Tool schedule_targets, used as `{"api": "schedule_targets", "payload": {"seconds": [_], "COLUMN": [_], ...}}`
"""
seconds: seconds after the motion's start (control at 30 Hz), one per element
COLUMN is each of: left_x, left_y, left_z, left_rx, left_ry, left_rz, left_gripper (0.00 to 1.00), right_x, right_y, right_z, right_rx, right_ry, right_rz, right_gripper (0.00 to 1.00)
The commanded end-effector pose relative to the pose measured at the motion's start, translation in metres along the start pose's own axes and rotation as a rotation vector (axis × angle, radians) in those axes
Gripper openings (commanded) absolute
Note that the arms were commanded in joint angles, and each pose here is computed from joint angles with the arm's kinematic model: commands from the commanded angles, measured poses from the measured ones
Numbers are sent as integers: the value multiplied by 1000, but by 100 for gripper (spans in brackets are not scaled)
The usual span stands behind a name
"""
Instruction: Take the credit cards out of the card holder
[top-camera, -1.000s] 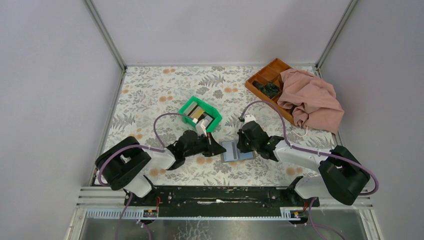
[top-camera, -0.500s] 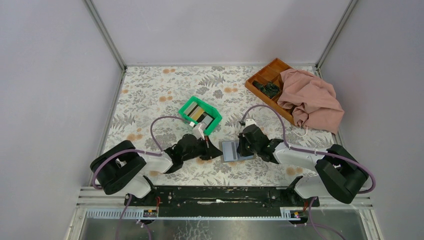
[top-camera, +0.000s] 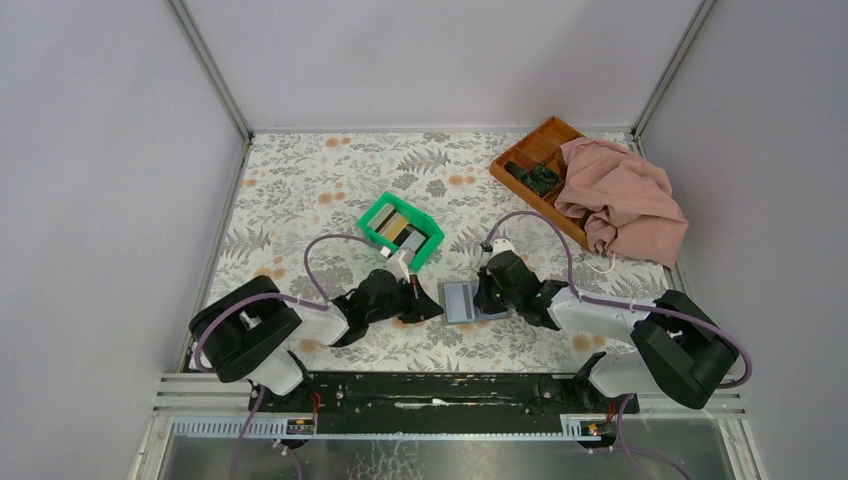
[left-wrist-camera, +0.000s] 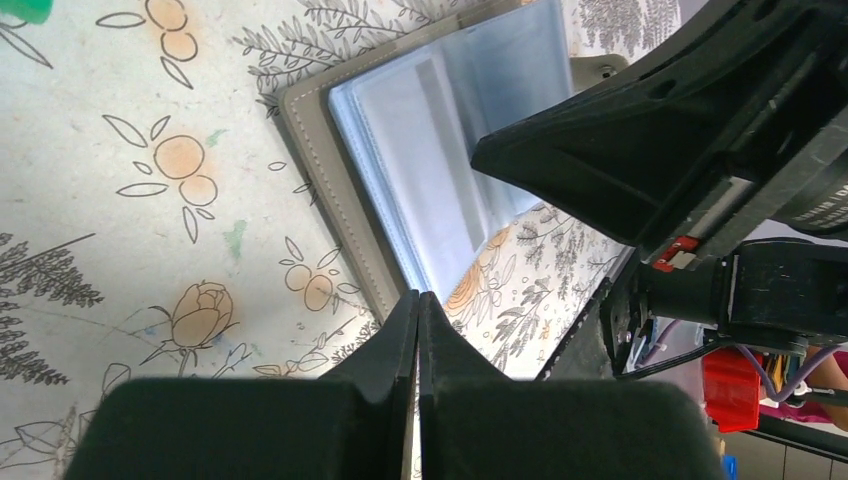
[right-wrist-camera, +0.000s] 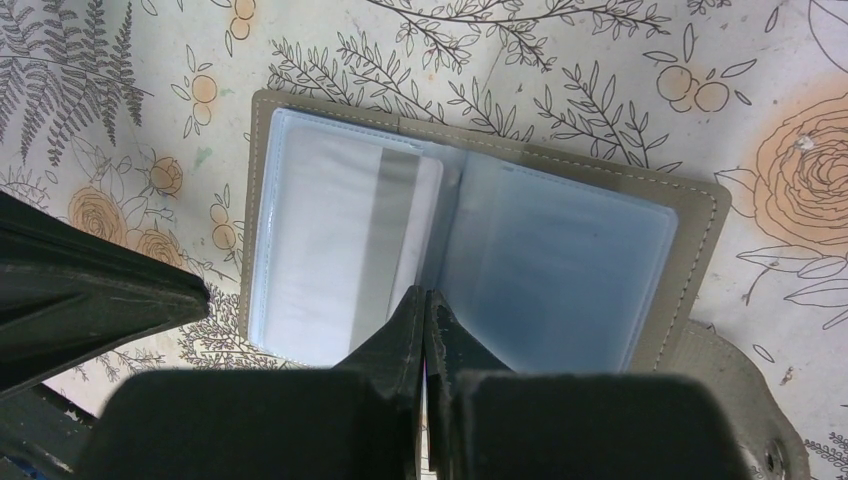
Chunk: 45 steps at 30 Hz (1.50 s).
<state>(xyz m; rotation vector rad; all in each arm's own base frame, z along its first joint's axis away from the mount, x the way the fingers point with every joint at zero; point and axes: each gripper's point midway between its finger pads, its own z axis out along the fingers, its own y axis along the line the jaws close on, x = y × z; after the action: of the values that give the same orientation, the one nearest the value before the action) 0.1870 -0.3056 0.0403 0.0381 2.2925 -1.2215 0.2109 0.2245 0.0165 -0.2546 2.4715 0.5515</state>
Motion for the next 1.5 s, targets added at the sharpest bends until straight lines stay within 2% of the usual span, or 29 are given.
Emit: {"api": "schedule_targets", "payload": {"seconds": [0.0,0.4,0.8,1.07,1.47], "left_x": [-9,-14,-1,-1,-10], "left_y": [-8,-21,2,-3,-10], "left_z": [7,14,22,27,13], "left_rx": [34,79,13,39,12], "left_ry": [-37,-34,-5,4,-8], "left_rz": [12,-15,-38,-52,-17], "left_gripper": [0,0,0,0,0], "right_x": [0,3,5,7,5], "right_y": [1,0,1,2,2], "right_z": [-2,-1,2,3,1], "right_rx": [-15,-16,-25,-32,-28], "right_ry": [-9,-2,2,9,1], "right_rz": [11,10,11,14,15], "right_gripper": [0,0,0,0,0]}}
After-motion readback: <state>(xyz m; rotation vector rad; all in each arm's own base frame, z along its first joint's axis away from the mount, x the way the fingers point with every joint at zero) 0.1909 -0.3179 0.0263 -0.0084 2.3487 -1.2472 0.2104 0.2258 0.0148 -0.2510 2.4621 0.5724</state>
